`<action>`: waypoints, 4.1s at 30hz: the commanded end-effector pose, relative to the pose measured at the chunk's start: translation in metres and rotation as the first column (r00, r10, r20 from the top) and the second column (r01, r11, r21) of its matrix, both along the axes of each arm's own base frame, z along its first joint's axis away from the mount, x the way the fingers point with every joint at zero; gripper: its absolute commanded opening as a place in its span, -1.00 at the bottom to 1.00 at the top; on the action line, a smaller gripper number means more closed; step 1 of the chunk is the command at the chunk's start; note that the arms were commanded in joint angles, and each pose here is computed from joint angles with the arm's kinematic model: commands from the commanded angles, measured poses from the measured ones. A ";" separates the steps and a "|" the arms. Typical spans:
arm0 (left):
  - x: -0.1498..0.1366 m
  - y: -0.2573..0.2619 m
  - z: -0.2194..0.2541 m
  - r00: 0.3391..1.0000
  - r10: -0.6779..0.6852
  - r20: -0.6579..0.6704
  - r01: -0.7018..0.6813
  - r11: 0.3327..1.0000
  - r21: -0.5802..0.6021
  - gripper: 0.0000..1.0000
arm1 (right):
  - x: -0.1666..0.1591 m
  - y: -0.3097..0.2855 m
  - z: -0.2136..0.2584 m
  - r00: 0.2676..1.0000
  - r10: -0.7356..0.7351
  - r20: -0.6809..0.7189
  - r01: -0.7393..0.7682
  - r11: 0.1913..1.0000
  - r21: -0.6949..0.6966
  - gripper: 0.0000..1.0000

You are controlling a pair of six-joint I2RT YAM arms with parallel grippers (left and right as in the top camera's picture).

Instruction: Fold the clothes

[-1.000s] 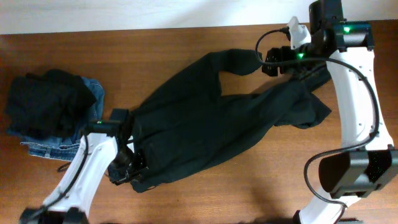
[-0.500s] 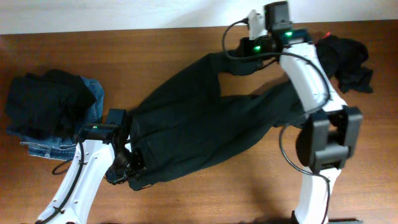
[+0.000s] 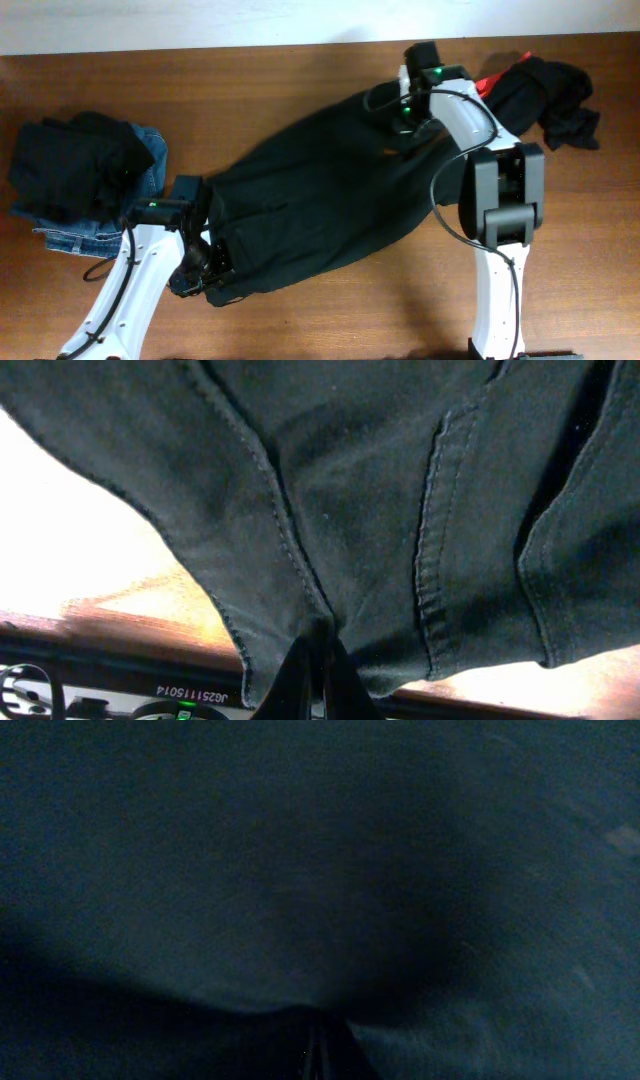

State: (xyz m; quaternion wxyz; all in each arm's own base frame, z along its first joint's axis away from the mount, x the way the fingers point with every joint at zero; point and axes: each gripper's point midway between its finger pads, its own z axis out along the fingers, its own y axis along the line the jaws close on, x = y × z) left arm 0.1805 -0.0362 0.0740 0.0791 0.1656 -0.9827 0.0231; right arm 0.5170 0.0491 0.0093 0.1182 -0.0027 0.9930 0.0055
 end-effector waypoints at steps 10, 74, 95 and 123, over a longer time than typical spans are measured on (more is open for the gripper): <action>0.009 0.004 0.001 0.999 0.017 0.049 -0.018 1.000 0.017 -0.75 | 0.003 -0.098 0.026 0.989 -0.144 0.037 0.147 0.984 -0.098 -0.82; 0.306 -0.021 0.031 0.900 -0.269 0.343 0.283 0.959 0.010 -0.55 | -0.099 -0.071 0.145 0.956 -0.269 -0.120 0.274 0.961 0.028 0.82; 0.219 -0.036 -0.099 0.943 -0.329 0.052 0.328 0.944 0.042 -0.56 | -0.142 -0.134 0.035 0.927 -0.287 -0.240 0.358 0.866 0.348 0.92; 0.208 0.044 -0.116 0.994 -0.107 -0.001 0.106 0.981 0.163 -0.58 | -0.163 -0.170 0.071 0.908 -0.321 -0.267 0.412 0.798 0.440 0.25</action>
